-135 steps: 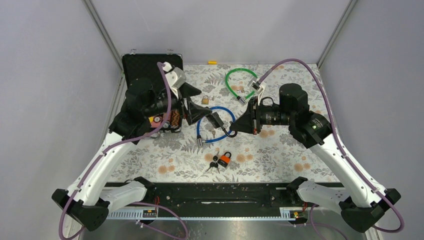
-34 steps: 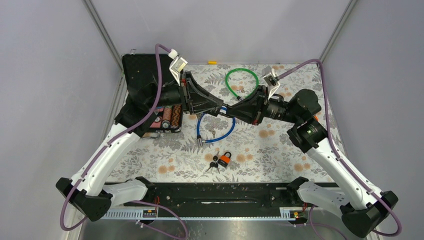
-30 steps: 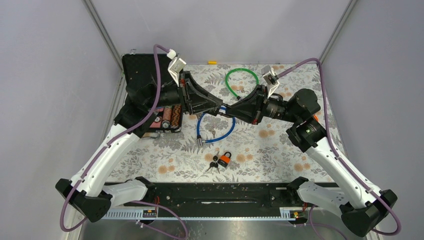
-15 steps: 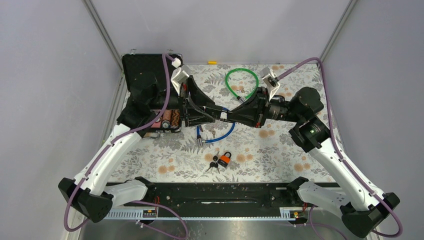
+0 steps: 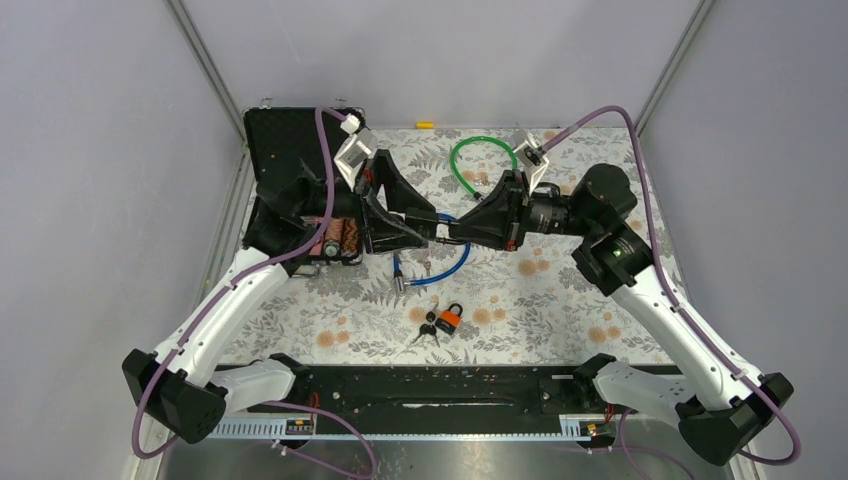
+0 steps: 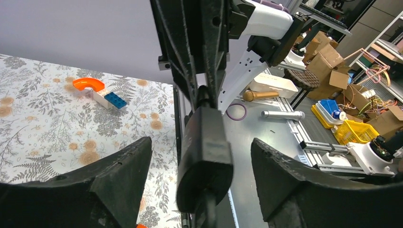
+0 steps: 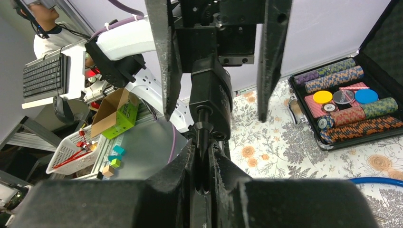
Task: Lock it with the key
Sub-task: Lock the lock.
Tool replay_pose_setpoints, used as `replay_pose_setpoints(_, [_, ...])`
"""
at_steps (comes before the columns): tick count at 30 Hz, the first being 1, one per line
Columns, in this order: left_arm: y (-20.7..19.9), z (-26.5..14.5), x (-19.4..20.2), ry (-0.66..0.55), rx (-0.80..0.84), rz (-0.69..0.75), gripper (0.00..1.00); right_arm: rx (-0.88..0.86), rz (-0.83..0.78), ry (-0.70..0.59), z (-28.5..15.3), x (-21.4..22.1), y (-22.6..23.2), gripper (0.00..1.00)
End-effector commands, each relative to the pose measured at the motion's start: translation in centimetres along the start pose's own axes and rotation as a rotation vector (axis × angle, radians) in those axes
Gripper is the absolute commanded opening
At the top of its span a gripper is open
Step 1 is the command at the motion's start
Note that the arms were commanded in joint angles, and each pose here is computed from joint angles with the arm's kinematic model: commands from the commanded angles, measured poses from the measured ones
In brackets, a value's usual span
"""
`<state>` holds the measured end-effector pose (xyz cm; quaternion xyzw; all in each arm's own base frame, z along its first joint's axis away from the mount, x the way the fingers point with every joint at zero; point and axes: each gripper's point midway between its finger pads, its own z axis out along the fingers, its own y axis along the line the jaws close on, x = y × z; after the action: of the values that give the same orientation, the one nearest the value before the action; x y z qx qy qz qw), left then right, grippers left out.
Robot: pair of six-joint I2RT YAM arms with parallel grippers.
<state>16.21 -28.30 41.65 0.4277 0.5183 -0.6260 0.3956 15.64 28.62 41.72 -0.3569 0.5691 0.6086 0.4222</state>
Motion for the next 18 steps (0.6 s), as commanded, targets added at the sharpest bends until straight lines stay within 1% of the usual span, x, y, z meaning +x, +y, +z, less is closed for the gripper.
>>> replay_pose_setpoints(1, [-0.7, 0.0, -0.3, -0.003, 0.04, 0.033, 0.72, -0.032, -0.113, -0.088, 0.1, -3.7, 1.9, 0.0])
replay_pose_setpoints(3, [-0.5, 0.1, -0.3, -0.005, 0.03, 0.017, 0.67, -0.024, -0.11, -0.091, 0.2, -3.8, 1.6, 0.0])
replay_pose_setpoints(8, [0.3, 0.5, -0.2, 0.012, 0.009, -0.059, 0.6, -0.011, -0.084, -0.113, 0.6, -4.4, 1.1, 0.0])
replay_pose_setpoints(9, [0.4, 0.5, -0.2, 0.018, 0.008, -0.074, 0.57, -0.009, -0.074, -0.117, 0.7, -4.5, 0.9, 0.0])
replay_pose_setpoints(11, [0.7, 0.6, -0.2, 0.02, -0.005, -0.088, 0.48, -0.019, -0.06, -0.115, 0.8, -4.5, 1.0, 0.0])
replay_pose_setpoints(13, [0.9, 0.6, -0.3, 0.021, -0.014, -0.089, 0.36, -0.021, -0.053, -0.113, 0.9, -4.5, 1.0, 0.0])
replay_pose_setpoints(18, [0.9, 0.6, -0.6, 0.009, -0.025, -0.079, 0.16, -0.025, -0.025, -0.086, 1.1, -3.9, 0.6, 0.0])
